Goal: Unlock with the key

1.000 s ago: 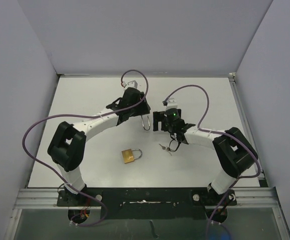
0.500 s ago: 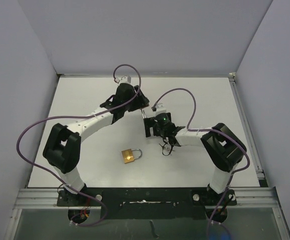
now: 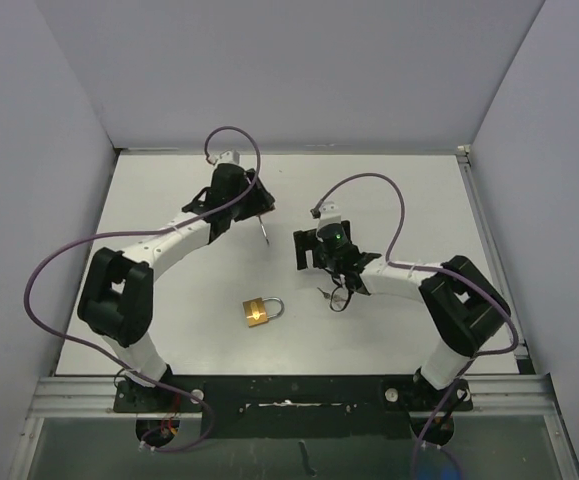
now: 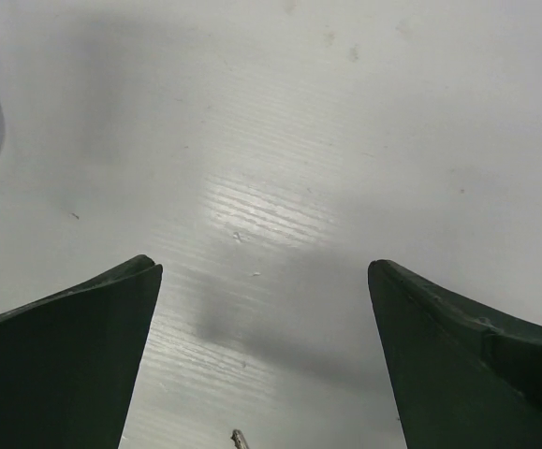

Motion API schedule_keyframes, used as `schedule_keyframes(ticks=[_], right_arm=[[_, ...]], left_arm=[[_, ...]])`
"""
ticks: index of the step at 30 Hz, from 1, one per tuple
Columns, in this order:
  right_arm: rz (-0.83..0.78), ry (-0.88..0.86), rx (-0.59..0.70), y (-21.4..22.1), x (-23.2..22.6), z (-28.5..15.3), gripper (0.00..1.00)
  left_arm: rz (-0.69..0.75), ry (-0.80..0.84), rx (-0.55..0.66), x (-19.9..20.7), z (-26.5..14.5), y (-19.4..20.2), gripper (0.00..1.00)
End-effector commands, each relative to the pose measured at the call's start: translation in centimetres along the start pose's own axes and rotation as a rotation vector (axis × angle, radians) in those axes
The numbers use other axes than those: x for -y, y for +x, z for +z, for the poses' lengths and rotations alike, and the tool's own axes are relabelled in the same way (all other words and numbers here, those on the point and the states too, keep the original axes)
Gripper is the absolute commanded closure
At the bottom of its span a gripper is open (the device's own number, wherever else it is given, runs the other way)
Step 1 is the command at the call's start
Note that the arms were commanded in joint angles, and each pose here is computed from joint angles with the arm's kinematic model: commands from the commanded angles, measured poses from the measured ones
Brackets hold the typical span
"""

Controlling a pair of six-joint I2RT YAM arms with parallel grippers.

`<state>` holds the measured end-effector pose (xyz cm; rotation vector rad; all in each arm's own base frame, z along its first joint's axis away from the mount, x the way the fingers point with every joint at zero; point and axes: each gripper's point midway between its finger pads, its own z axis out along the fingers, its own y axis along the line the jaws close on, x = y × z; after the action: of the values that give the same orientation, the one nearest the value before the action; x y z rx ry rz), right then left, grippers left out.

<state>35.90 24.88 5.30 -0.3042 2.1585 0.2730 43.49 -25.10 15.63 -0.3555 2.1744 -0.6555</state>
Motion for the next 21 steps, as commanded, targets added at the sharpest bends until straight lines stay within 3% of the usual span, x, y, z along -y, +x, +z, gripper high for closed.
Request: schedule_keyframes(ticks=[1, 9, 21], right_arm=[[0.018, 0.044, 0.116, -3.8, 1.5, -2.3, 0.01], [0.038, 0.045, 0.184, -6.2, 2.7, -5.3, 0.01], [0.074, 0.030, 0.202, -7.0, 4.3, -8.0, 0.01]], left_arm=[[0.043, 0.036, 0.166, 0.7, -3.0, -7.0, 1.00], [0.276, -0.143, 0.053, -3.8, -2.4, -6.9, 1.00], [0.379, -0.231, -0.159, -8.0, 2.8, -2.9, 1.00]])
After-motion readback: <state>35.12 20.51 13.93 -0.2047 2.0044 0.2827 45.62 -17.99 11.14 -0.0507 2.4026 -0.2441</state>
